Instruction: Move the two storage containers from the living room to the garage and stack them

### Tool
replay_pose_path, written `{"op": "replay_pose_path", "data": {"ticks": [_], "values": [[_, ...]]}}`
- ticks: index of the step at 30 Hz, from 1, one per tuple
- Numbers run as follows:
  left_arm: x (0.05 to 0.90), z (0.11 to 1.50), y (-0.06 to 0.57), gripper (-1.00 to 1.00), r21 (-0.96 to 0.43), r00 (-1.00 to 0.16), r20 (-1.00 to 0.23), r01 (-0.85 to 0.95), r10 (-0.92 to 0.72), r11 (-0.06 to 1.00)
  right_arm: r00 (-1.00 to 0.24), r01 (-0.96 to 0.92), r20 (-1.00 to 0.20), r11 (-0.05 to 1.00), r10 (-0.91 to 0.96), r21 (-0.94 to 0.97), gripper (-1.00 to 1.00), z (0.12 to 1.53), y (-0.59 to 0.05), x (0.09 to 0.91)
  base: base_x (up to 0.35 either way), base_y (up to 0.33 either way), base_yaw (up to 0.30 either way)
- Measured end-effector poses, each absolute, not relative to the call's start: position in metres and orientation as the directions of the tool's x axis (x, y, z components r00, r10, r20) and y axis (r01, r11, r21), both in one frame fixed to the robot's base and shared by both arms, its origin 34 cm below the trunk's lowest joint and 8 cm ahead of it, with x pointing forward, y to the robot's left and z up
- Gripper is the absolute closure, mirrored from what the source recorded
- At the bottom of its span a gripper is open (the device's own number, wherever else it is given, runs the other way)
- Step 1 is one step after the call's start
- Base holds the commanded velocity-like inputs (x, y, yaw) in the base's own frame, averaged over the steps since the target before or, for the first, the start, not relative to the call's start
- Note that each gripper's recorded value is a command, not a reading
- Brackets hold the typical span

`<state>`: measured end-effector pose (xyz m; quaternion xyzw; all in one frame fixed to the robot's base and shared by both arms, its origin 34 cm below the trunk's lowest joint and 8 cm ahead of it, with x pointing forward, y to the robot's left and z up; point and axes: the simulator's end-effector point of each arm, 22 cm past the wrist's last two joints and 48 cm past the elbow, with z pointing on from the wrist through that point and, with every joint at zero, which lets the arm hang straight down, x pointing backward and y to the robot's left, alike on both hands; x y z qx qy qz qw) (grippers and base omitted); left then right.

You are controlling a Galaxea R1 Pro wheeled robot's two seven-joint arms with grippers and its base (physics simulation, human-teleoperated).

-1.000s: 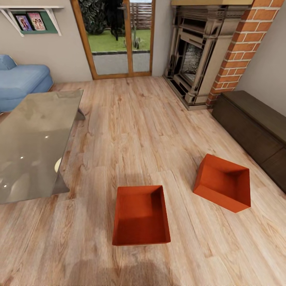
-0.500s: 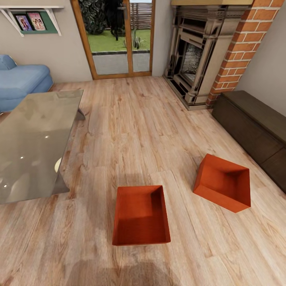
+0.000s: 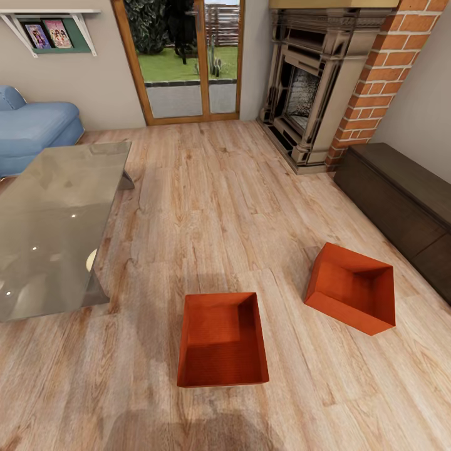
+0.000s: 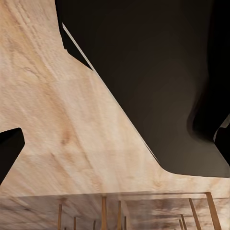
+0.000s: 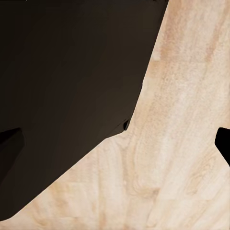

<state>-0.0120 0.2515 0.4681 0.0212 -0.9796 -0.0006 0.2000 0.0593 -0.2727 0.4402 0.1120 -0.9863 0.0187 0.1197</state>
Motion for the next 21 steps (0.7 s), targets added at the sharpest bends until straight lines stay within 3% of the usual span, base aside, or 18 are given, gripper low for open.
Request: {"op": "replay_pose_path", "data": {"ticks": [21], "values": [[0.002, 0.462, 0.249, -1.0, 0.007, -0.93, 0.367, -0.037, -0.037, 0.999, -0.947, -0.229, 0.234, 0.973, -0.218, -0.023, -1.0, 0.439, -0.276, 0.063, 0.0, 0.0, 0.0]]}}
